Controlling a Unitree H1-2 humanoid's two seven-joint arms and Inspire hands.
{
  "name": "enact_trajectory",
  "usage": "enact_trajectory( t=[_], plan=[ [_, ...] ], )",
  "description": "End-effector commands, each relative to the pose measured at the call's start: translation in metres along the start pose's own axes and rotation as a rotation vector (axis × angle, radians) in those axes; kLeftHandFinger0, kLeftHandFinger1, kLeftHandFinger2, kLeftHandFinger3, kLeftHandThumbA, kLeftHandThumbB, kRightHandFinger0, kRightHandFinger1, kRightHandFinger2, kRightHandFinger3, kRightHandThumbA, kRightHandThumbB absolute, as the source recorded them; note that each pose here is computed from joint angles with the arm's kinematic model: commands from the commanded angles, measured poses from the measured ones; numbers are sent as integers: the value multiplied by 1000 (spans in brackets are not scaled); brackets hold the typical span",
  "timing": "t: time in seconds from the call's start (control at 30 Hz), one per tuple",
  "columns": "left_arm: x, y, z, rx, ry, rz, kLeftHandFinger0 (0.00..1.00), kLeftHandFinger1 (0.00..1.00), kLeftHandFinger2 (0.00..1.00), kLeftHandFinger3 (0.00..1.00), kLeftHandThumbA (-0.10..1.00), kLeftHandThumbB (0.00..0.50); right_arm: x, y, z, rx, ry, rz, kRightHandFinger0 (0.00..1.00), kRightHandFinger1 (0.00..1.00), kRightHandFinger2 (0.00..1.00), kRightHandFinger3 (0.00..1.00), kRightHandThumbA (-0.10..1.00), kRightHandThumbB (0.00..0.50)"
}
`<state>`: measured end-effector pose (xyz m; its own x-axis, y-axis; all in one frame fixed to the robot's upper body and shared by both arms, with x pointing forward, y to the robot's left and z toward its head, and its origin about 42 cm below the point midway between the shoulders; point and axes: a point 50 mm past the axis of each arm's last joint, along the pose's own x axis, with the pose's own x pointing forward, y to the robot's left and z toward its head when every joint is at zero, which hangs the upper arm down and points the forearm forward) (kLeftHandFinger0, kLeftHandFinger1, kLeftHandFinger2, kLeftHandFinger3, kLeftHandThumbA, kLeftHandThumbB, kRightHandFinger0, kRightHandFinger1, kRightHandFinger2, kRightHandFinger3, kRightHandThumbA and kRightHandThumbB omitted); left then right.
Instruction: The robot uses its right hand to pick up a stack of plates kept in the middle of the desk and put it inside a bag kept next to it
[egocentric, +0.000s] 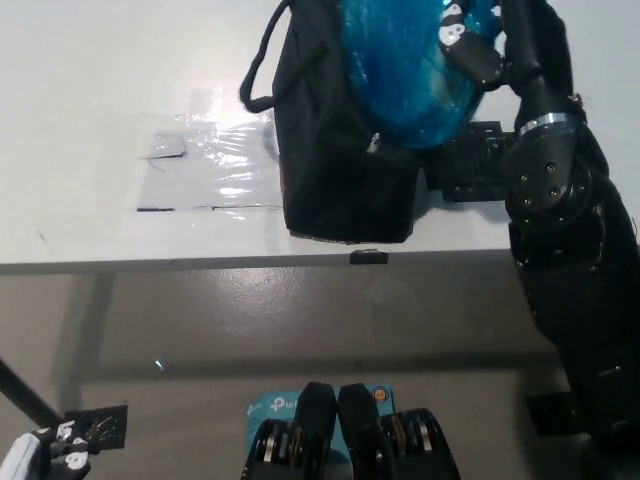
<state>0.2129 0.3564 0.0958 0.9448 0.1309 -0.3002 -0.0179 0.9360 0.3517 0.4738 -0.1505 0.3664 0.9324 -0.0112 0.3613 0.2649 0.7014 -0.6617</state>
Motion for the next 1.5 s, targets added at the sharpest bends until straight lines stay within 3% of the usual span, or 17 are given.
enact_trajectory(
  t=[0.0,0.07,0.23,0.47,0.5,0.57,0.7,0.8,0.83,0.93,0.97,1.0,1.13,1.17,1.2,1.4,1.47],
  plan=[
    [-9,3,5,31,-51,-14,622,684,795,816,79,20,13,-23,23,-106,-117,-157,0,0,102,305,-100,118],
    [-8,3,5,23,-47,-14,622,679,784,807,47,15,17,-23,25,-142,-107,-145,0,0,124,167,-100,29],
    [-9,2,4,40,-45,-22,632,694,790,804,48,7,23,-19,37,-179,-125,-109,0,0,219,9,-100,0],
    [-7,-1,3,24,-44,-33,615,688,770,786,22,11,37,-1,96,-234,-207,-9,0,72,361,9,-100,111],
    [-7,-1,3,31,-45,-31,614,687,770,786,22,13,38,1,104,-260,-226,-8,92,75,336,10,-100,134],
    [-6,-3,3,30,-40,-33,625,694,791,808,17,4,42,6,116,-285,-244,-5,1,12,286,97,-100,123],
    [-7,-4,1,24,-42,-33,637,694,799,827,-2,0,52,17,128,-318,-222,41,0,0,288,368,-100,266],
    [-7,-4,0,26,-26,-27,639,695,777,815,2,0,60,24,125,-381,-180,93,0,14,312,448,-100,249],
    [-7,-5,0,15,-30,-37,639,697,777,815,-1,0,65,29,118,-426,-131,153,0,30,338,551,-100,165],
    [-7,-5,0,15,-30,-37,640,700,778,816,-6,0,66,29,118,-431,-123,155,0,0,271,374,-100,87],
    [-7,-5,-2,7,-27,-38,639,701,788,819,-7,1,67,42,87,-497,-22,214,6,58,333,613,-93,104],
    [-7,-5,-2,7,-27,-38,640,704,800,827,-21,0,66,44,83,-502,-7,217,0,25,293,523,-92,63],
    [-7,-5,-2,14,-28,-38,634,701,799,828,-25,0,65,46,77,-532,23,227,0,0,271,609,-100,35],
    [-9,-6,-4,17,-33,-33,610,675,761,802,-28,3,62,55,53,-580,96,296,0,3,276,785,-30,24],
    [-9,-6,-4,17,-33,-33,608,674,759,802,-28,3,61,57,47,-590,110,303,0,0,207,794,-20,21],
    [-8,-6,-4,24,-31,-41,590,669,773,794,-88,0,60,61,34,-623,155,326,0,12,198,648,88,0],
    [-8,-6,-4,34,-32,-41,590,665,768,802,-100,0,58,63,30,-631,173,340,0,55,228,475,97,0]
  ],
)
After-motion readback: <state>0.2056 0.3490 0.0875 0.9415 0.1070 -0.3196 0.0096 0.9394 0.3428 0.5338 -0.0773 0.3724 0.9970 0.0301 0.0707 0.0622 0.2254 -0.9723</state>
